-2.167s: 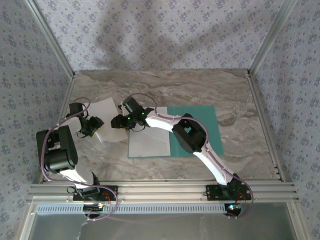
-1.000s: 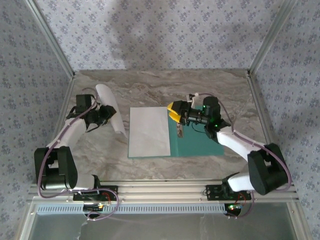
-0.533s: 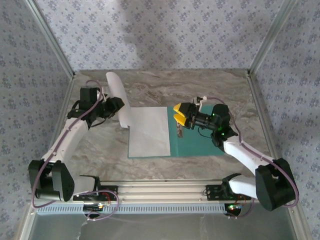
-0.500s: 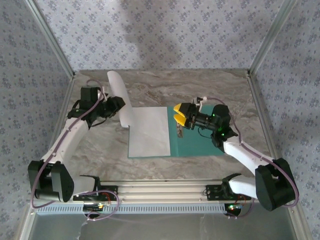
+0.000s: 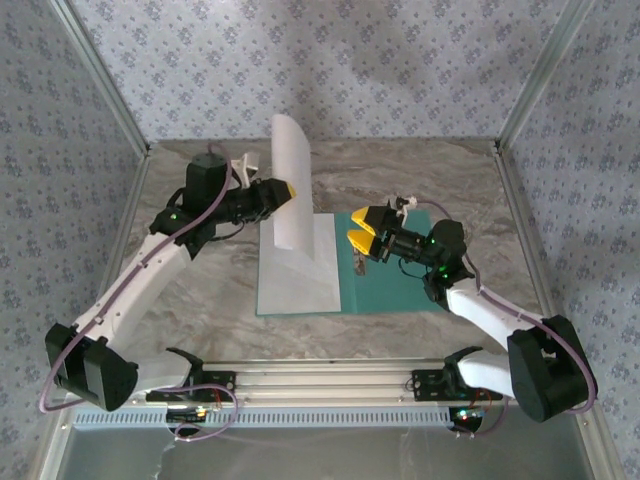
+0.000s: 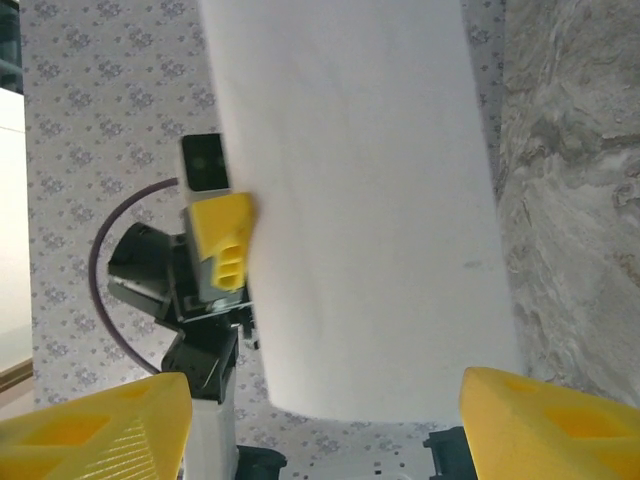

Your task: Put the files into the folder

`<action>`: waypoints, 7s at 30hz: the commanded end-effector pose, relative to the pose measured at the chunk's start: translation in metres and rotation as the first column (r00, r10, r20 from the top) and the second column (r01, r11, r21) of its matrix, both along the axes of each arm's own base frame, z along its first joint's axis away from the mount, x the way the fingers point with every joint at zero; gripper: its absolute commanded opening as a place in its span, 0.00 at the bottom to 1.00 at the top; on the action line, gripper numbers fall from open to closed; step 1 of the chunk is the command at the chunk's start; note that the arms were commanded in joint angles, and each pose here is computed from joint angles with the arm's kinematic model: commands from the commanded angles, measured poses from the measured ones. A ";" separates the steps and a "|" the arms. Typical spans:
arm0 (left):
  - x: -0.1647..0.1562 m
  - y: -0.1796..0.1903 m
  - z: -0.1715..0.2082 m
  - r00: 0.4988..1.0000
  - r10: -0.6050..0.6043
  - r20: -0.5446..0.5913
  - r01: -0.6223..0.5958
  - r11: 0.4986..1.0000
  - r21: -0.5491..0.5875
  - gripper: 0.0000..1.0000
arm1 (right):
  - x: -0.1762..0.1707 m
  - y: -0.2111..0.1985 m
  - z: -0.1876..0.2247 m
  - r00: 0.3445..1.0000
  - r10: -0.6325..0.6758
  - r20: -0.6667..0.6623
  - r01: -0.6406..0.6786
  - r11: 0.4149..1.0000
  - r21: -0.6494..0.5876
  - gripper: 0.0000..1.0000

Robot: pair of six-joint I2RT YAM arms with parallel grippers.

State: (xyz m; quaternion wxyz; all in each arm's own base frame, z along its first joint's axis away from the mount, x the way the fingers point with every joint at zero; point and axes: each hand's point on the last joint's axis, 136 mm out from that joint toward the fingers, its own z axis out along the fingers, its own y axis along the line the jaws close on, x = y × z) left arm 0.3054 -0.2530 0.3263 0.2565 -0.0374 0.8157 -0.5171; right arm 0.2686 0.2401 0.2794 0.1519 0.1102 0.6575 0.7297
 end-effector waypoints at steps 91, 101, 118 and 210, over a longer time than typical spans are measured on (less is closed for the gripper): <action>-0.072 -0.032 -0.009 0.953 -0.302 -0.020 0.300 0.951 -0.068 0.34 | -0.034 0.012 0.023 0.974 0.127 0.189 -0.126 0.992 -0.021 0.19; -0.072 -0.030 -0.007 0.954 -0.300 -0.014 0.299 0.952 -0.066 0.35 | -0.039 0.014 0.021 0.970 0.141 0.198 -0.136 0.990 -0.040 0.16; -0.063 -0.010 -0.034 0.980 -0.196 -0.034 0.199 0.974 0.105 0.74 | -0.051 -0.009 0.000 0.972 0.139 0.192 -0.054 0.918 -0.394 0.00; -0.073 0.129 -0.298 0.828 0.248 -0.503 0.091 0.826 0.557 0.64 | -0.005 -0.097 -0.221 0.992 0.013 -0.122 -0.110 0.533 -0.839 0.00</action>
